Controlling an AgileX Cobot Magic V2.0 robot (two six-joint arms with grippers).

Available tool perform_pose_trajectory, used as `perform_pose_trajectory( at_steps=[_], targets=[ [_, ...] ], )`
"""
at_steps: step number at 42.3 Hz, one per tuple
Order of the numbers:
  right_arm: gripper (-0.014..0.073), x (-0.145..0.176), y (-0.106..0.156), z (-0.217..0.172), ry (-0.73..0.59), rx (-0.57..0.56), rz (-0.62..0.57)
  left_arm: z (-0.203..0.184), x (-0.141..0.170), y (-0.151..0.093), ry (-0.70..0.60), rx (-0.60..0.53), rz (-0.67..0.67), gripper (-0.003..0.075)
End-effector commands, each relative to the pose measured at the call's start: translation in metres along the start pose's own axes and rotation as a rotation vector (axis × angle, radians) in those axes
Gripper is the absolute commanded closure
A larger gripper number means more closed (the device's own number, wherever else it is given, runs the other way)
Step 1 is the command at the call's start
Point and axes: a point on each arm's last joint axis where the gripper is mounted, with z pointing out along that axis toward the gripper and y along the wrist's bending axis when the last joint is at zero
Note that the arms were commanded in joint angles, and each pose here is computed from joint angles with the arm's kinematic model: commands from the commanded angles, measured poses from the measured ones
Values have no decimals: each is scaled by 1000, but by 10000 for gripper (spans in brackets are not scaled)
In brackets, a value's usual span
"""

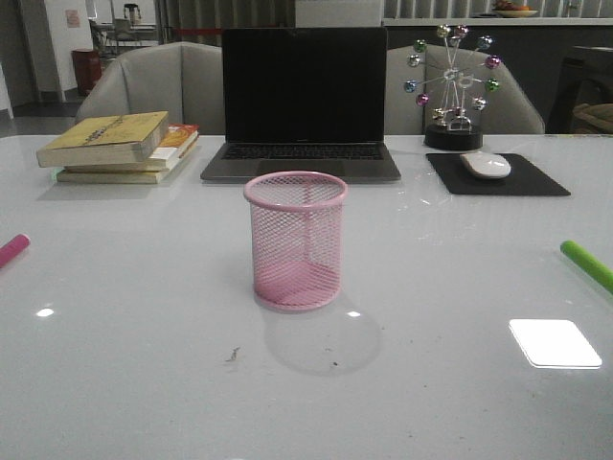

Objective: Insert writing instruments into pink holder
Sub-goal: 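Lower the right gripper onto the green marker and grasp it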

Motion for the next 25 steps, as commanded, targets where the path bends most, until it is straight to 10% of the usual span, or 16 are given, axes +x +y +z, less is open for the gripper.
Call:
perform_pose_trajectory(
  at_steps=[1,12,25],
  targets=[
    [536,-14,0,7,-25,-5,6,4,-14,0,-63,1,14,601],
    [152,-16,1,33,74,-17,27,18,-13,0,-4,-7,25,187],
    [75,-27,-1,75,203,-13,35,20,-14,-23,-17,157,105,173]
  ],
)
